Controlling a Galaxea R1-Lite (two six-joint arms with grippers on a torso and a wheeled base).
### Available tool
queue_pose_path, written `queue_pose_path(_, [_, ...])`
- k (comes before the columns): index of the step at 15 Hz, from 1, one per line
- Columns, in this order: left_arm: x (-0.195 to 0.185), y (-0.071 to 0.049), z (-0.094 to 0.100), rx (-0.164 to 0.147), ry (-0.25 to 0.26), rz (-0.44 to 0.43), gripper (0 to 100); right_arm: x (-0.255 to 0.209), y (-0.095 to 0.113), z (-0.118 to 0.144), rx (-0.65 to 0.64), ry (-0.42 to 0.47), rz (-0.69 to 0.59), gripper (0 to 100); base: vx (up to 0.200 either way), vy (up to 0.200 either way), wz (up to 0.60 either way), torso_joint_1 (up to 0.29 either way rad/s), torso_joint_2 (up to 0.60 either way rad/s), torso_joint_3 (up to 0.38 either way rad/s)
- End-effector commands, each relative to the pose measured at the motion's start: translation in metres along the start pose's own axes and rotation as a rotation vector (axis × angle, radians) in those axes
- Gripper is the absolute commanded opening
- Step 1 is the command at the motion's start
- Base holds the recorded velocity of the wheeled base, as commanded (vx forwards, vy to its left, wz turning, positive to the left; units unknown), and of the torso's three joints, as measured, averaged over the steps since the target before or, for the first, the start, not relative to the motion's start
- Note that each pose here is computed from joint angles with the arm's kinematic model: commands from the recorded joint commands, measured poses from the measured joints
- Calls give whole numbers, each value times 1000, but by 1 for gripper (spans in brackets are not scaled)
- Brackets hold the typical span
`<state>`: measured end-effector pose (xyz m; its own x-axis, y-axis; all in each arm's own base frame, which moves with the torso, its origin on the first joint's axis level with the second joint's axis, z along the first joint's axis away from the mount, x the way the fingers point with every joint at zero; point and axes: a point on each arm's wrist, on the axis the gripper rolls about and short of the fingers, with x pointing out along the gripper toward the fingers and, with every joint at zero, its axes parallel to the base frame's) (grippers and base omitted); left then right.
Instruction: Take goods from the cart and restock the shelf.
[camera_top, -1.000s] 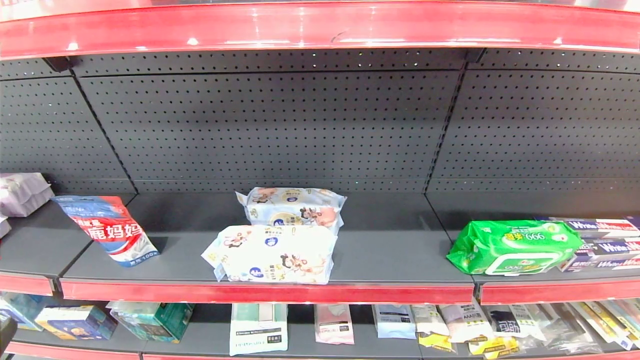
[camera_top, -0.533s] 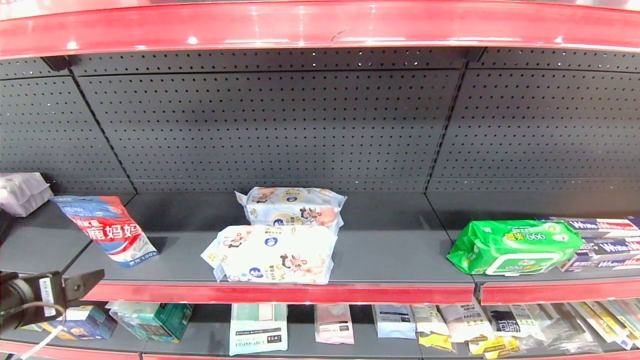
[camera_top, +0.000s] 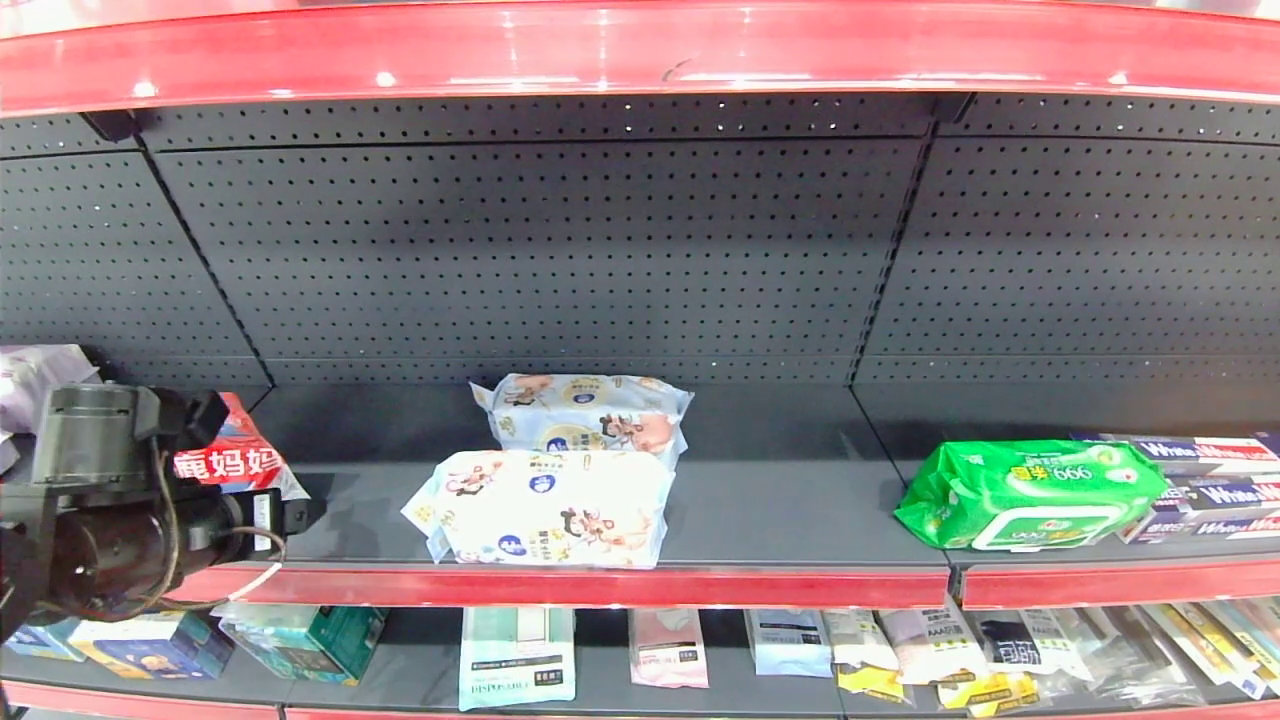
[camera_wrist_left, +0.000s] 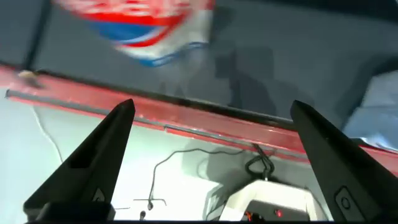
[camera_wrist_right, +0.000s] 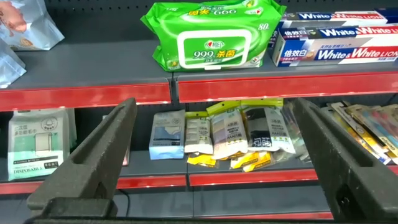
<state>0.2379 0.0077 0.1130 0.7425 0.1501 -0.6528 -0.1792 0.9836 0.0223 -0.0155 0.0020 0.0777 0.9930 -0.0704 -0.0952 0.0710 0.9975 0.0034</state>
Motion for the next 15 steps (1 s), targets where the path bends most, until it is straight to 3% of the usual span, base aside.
queue_pose_path(1, [16,-9,-4,29,51,-18,100,0,0,0,0,3,0,100,0,0,0,0,0,0])
queue_pose_path(2, [19,-20,-3,55,52,-64,100,0,0,0,-1,3,0,100,0,0,0,0,0,0])
queue_pose_path(3, [21,-23,-2,62,54,-75,100,0,0,0,-1,3,0,100,0,0,0,0,0,0])
queue_pose_path(5, [29,-30,0,71,61,-87,100,0,0,0,-1,3,0,100,0,0,0,0,0,0])
queue_pose_path(8, [42,-40,8,81,30,-106,100,0,0,0,-1,3,0,100,0,0,0,0,0,0])
queue_pose_path(12, [52,-60,7,118,28,-149,100,0,0,0,-1,3,0,100,0,0,0,0,0,0])
queue_pose_path(15, [56,-66,11,125,17,-161,100,0,0,0,-1,3,0,100,0,0,0,0,0,0])
